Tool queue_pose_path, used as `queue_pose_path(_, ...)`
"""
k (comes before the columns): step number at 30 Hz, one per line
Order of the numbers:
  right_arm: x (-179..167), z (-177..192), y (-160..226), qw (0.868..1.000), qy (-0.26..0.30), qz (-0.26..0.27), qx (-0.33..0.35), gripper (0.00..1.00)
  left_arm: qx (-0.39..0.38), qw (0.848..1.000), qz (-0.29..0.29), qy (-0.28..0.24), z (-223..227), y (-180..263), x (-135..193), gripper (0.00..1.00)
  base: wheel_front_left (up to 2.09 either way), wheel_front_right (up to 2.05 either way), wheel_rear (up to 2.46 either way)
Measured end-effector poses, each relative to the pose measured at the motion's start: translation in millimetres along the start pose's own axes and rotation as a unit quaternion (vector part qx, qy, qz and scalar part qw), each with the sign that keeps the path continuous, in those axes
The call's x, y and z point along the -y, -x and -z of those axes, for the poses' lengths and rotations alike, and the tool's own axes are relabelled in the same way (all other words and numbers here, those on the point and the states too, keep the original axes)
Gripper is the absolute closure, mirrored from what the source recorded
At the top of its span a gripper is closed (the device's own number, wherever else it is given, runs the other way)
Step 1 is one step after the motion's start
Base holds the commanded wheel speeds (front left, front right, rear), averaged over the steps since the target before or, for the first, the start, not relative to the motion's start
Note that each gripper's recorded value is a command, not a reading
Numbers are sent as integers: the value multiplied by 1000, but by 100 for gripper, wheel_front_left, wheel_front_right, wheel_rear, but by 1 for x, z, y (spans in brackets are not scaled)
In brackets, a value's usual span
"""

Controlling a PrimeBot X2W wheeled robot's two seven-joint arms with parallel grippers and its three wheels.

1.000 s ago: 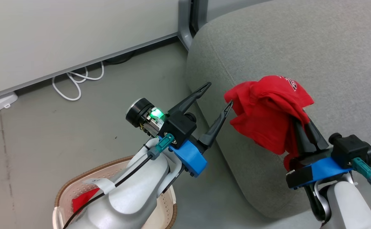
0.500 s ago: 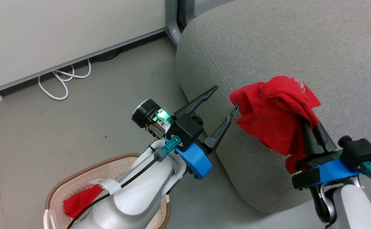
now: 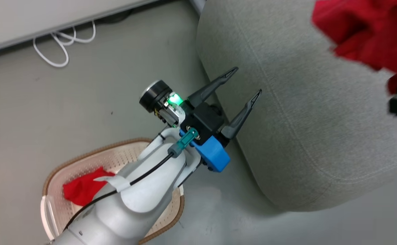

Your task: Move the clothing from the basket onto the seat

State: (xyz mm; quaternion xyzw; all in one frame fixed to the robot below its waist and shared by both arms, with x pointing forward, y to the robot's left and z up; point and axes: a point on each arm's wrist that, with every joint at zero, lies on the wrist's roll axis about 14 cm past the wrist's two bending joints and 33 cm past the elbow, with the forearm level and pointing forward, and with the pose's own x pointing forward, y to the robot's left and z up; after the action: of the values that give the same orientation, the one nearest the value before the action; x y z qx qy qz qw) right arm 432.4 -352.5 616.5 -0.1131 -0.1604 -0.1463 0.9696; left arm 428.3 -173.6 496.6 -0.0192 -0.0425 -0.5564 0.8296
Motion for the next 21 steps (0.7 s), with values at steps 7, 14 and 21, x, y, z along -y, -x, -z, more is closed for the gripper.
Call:
queue_pose_path(7, 22, -15, -71, 997, 46, 25, 62, 100, -13, 1000, -12, 8, 38, -5, -35, 0, 0, 0, 0)
queue_pose_path(14, 37, 28, -118, 996, 67, 49, 44, 100, -39, 998, -34, 33, 94, 2, -65, 0, 0, 0, 0)
queue_pose_path(21, 39, 133, -109, 993, 55, 68, -78, 100, -67, 995, -49, 57, 139, 16, -76, 0, 0, 0, 0)
